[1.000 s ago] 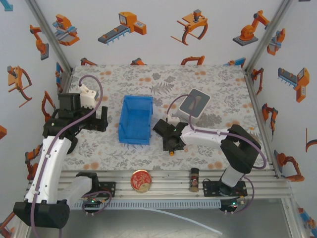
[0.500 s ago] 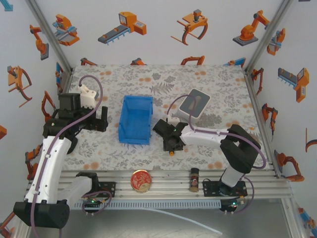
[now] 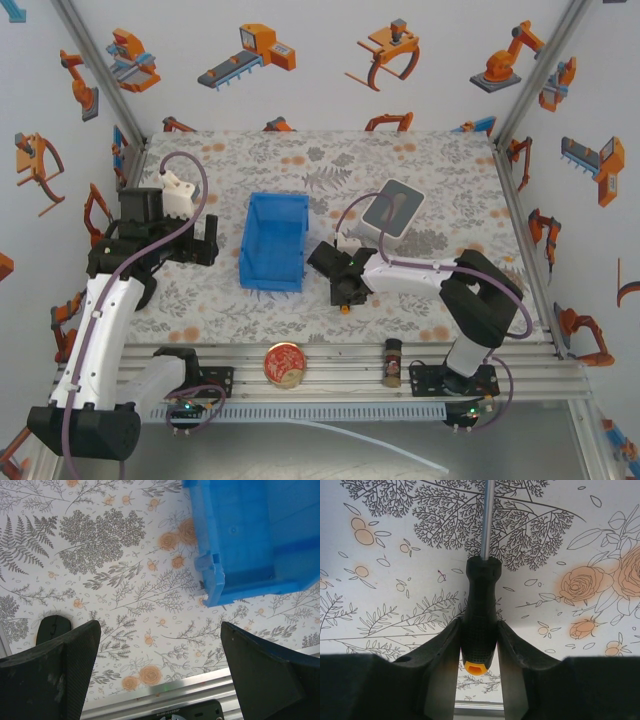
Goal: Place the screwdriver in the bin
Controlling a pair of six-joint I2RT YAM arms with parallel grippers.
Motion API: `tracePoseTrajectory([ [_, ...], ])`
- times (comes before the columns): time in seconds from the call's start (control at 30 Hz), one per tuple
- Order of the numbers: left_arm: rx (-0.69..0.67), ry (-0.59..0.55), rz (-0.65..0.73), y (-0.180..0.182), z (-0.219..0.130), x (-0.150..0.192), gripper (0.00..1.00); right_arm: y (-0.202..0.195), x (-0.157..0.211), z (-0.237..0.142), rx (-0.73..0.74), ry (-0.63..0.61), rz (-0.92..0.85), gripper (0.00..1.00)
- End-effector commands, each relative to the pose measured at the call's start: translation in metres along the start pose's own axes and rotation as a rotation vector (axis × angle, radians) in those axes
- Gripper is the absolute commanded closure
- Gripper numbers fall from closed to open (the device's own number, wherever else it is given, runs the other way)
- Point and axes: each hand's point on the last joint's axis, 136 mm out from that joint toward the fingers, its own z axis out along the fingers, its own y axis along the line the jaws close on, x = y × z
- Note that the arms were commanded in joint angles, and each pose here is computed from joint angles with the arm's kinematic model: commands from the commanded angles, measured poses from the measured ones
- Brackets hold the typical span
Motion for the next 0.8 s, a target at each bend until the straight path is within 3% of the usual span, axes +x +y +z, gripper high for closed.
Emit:
tracePoseTrajectory([
  [0.0,0.021,0.022,0.013,-0.005,0.004,0.007,0.03,-0.008,0.008,0.007,0.037,0.015,-0.003,0.72],
  [0.1,0.023,0.018,0.013,-0.005,0.004,0.006,0.03,-0.008,0.006,0.004,0.034,0.004,-0.002,0.74],
  [0.17,0.024,0.017,0.013,-0.005,0.003,0.006,0.03,-0.007,0.003,0.000,0.025,-0.007,-0.007,0.81],
  [0.77,0.042,0.010,0.030,-0.010,0.001,0.010,0.03,-0.009,-0.038,-0.077,-0.015,-0.148,-0.030,0.81],
])
